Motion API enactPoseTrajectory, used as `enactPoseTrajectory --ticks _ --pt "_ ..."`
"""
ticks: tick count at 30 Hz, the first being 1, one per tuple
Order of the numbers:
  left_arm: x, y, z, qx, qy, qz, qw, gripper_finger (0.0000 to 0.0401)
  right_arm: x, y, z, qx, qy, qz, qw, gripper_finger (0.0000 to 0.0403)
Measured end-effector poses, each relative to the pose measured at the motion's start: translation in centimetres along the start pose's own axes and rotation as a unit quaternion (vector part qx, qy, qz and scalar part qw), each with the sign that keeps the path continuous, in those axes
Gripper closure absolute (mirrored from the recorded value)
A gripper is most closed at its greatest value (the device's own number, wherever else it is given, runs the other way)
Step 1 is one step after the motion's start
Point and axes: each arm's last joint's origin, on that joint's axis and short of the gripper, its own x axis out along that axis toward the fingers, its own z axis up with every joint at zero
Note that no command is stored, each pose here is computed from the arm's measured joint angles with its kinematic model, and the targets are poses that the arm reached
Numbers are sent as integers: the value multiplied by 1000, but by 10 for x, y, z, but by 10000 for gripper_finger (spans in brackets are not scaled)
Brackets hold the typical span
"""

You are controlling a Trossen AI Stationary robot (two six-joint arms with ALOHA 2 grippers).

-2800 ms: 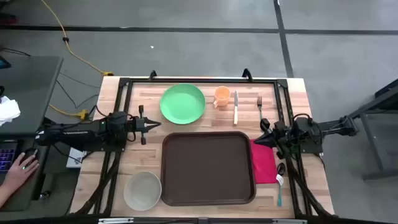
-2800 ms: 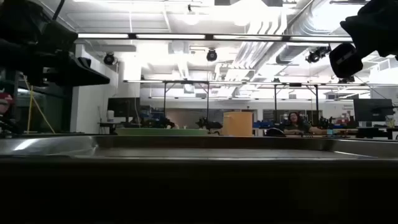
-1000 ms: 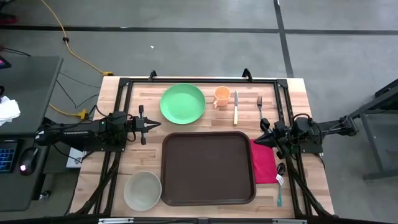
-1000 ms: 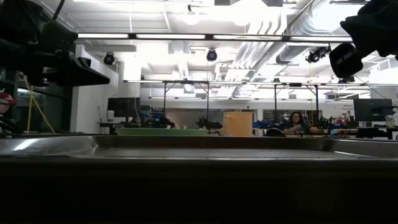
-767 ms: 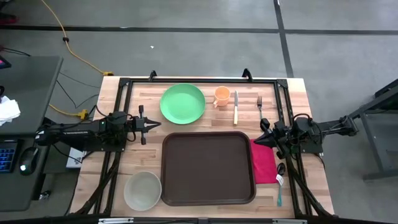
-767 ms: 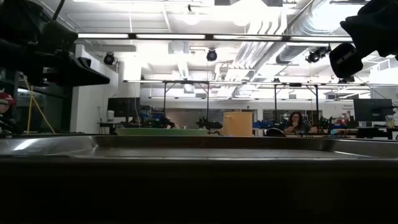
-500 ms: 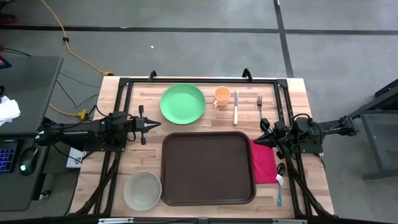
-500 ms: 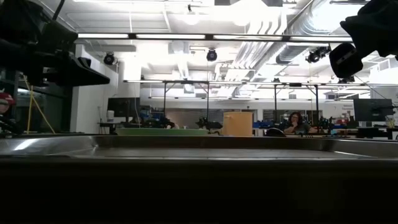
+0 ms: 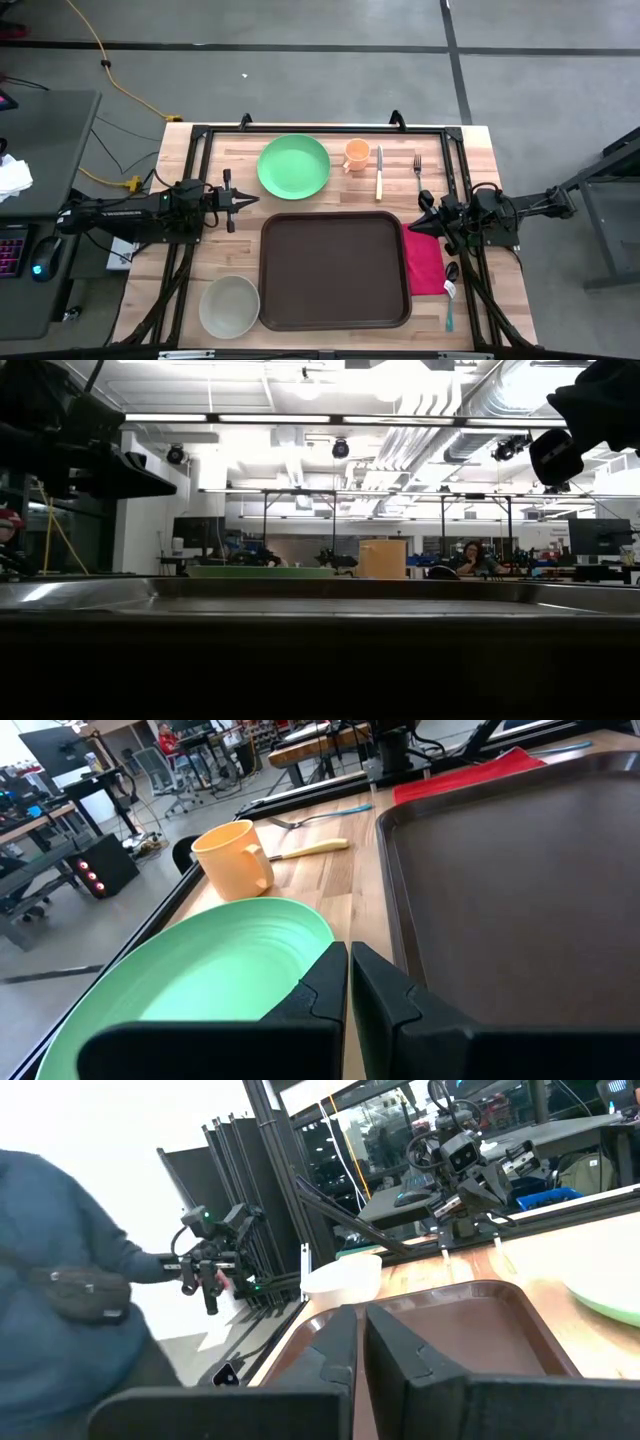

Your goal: Set up tray

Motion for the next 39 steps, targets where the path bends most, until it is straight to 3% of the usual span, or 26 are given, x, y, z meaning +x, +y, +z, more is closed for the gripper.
enactPoseTrajectory --ticks 9,14,20,27,34,39 --pt "0 0 1 0 -6 2 1000 355 -1 -3 6 -33 -53 -78 995 402" --pt "-1 2 7 -1 -21 7 1000 355 -2 -3 15 5 -119 -119 986 402" --pt "-7 12 36 -3 -89 29 996 355 -7 -7 25 61 -213 -211 952 402" --pt "-19 24 74 -8 -197 63 978 355 -13 -9 34 81 -292 -296 906 402" --pt "-30 37 114 -9 -238 76 968 355 -15 -10 34 87 -307 -328 889 402" --pt "-17 46 142 -8 -223 71 972 355 -16 -11 35 91 -316 -342 880 402"
